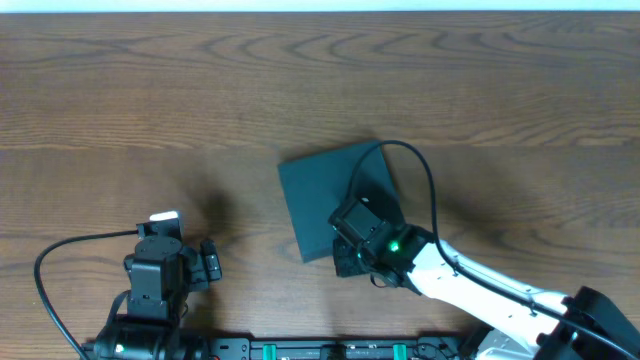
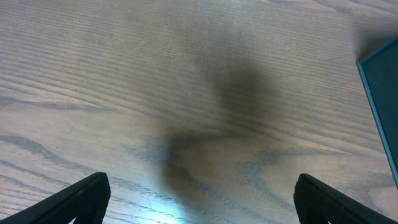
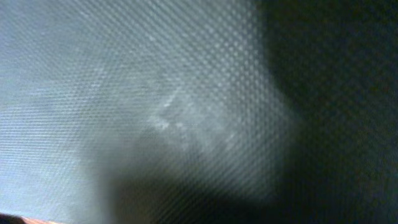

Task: Pack container
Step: 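Press the right gripper on the closed lid's front edge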

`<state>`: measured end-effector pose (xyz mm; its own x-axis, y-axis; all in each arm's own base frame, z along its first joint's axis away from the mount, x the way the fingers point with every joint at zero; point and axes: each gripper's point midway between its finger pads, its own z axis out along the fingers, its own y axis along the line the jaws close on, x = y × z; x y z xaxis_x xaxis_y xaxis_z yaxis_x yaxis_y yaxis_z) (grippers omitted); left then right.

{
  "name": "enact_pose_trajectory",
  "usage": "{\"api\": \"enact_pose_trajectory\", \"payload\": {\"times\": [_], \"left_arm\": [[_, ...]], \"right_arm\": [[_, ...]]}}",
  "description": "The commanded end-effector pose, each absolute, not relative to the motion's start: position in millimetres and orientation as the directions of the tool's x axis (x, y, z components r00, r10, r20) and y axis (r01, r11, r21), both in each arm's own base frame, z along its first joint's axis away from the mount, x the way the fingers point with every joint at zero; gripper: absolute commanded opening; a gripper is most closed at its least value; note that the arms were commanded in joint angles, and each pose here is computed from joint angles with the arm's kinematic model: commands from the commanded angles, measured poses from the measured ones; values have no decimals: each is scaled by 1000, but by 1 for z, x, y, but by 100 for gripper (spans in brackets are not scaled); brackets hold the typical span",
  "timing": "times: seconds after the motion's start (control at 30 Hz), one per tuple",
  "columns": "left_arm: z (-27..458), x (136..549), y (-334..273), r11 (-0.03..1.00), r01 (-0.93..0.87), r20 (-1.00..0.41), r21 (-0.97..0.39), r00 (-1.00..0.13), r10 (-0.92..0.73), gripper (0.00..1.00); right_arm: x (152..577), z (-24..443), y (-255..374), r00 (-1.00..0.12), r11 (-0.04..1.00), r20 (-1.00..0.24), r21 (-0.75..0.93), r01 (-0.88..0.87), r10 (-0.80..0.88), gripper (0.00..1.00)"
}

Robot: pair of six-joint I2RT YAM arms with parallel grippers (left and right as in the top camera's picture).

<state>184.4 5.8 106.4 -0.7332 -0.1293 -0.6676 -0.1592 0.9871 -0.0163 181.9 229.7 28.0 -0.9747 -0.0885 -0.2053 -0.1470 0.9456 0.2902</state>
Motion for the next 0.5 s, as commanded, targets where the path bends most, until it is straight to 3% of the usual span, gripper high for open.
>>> {"api": "enact_pose_trajectory", "payload": {"times": [0.0, 0.23, 0.47], "left_arm": [[108, 185, 9, 988, -156, -675, 5, -729, -112, 95], [108, 185, 9, 988, -156, -675, 5, -729, -112, 95], [108, 185, 9, 988, -156, -675, 5, -729, -112, 95]], "right_arm": [[192, 29, 234, -972, 936, -222, 319, -146, -76, 2], [202, 39, 266, -971, 873, -236, 464, -149, -41, 1], [221, 37, 268, -956, 876, -292, 460, -145, -5, 1]]}}
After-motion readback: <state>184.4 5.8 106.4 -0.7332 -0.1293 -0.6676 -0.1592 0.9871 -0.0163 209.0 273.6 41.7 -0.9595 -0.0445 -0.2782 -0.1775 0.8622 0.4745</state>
